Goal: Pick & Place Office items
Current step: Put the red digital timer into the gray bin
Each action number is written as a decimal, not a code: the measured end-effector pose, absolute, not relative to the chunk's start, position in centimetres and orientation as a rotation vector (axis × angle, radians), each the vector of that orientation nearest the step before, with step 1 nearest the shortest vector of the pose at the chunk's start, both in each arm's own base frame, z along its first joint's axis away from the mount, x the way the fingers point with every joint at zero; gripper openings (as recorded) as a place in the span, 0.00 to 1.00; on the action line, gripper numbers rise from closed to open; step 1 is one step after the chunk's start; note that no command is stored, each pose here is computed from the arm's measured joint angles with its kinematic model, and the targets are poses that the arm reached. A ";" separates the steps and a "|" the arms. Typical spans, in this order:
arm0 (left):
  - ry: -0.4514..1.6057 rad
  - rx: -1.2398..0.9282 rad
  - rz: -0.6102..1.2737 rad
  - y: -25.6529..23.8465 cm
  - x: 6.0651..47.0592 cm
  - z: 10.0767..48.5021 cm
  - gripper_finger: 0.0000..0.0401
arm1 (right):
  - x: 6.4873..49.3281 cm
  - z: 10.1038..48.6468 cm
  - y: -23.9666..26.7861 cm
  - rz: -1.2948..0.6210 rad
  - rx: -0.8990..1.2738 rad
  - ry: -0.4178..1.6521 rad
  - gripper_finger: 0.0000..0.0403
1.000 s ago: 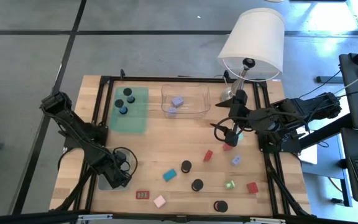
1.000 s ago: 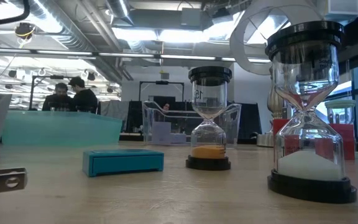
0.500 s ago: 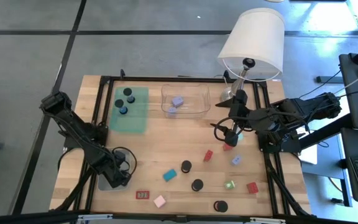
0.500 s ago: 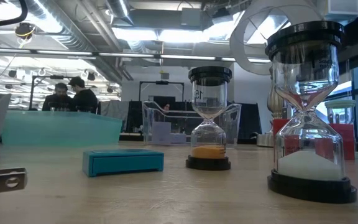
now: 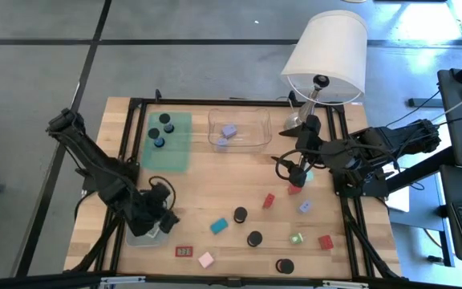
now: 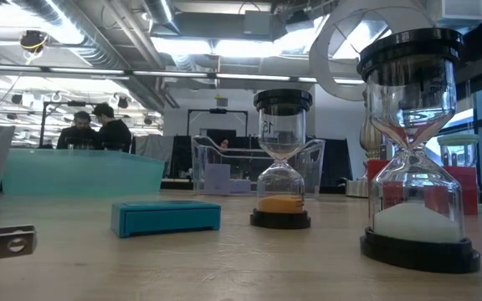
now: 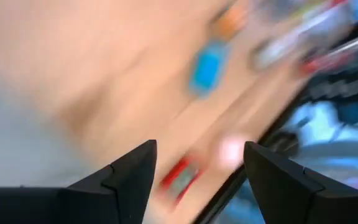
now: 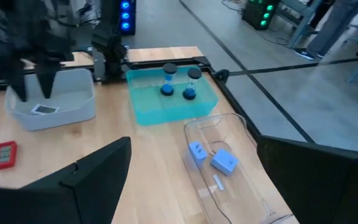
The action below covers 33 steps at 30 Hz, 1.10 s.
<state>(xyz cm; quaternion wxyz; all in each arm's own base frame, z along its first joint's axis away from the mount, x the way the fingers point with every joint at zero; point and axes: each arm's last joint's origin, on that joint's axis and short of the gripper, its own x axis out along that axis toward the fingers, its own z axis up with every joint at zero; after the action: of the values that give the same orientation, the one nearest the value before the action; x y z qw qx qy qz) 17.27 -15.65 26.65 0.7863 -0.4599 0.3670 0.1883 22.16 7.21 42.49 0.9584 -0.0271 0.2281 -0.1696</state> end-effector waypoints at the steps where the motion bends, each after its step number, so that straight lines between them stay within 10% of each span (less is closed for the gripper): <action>1: 0.718 -0.941 0.374 -15.8 17.7 27.4 0.59 | 22.2 42.5 7.2 -0.348 -0.056 0.462 0.87; 10: 0.504 -0.328 0.085 -19.7 22.1 26.7 0.59 | 22.1 42.5 7.2 -0.363 -0.052 0.456 0.87; 33: 0.973 -0.107 -0.278 -22.1 23.1 20.1 0.59 | 22.2 42.3 7.7 -0.124 -0.147 0.523 0.87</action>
<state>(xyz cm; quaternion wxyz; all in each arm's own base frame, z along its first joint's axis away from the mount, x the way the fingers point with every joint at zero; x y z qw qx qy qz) 23.09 -22.07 20.11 0.8735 -0.0511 0.4656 -0.1331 22.23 7.73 42.32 0.9614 -0.0727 0.2580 -0.0614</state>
